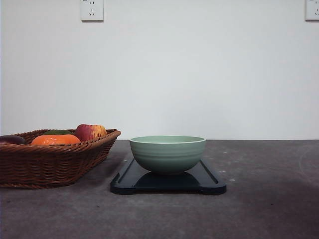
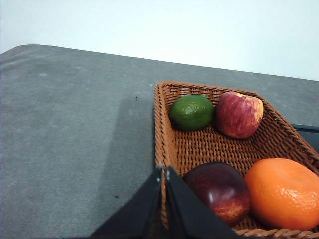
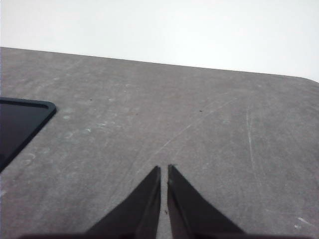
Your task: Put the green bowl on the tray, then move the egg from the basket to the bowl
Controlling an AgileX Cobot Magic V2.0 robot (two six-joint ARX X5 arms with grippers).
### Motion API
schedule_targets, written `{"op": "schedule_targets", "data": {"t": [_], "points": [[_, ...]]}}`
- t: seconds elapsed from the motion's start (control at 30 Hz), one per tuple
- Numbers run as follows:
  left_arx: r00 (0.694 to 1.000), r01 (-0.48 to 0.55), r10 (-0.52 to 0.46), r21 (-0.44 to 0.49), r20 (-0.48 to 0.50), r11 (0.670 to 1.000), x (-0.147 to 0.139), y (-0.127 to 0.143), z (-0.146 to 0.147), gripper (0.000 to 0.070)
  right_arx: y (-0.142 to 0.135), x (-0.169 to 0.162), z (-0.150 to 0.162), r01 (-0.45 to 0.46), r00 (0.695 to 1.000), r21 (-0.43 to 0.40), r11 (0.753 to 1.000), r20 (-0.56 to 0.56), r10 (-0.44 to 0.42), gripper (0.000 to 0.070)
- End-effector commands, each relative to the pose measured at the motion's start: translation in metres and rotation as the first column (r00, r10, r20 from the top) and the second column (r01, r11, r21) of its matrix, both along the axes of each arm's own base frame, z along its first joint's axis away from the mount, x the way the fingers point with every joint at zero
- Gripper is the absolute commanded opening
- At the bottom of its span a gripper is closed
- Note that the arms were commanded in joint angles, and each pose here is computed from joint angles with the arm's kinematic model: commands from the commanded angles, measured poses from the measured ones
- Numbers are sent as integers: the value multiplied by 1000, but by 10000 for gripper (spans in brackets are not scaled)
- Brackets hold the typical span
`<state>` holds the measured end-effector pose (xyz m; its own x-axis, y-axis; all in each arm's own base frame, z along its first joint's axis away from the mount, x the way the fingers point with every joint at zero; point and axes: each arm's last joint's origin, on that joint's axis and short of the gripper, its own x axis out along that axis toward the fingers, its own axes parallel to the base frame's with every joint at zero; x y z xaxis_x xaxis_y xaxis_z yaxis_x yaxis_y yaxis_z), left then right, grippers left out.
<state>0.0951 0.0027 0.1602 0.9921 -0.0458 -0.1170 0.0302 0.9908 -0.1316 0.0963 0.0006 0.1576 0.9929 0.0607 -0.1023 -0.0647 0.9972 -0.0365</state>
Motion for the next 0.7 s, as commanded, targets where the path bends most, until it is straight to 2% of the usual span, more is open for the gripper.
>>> {"op": "schedule_targets", "data": {"t": [0.0,0.67], "points": [[1000,-3,3,-1,-7,1000,1,0,-5,0,0,0,-1,-1,1000,11,1000,5,1,16],[1000,-3,3,-1,-7,1000,1,0,-5,0,0,0,-1,-1,1000,11,1000,5,1,16]]}}
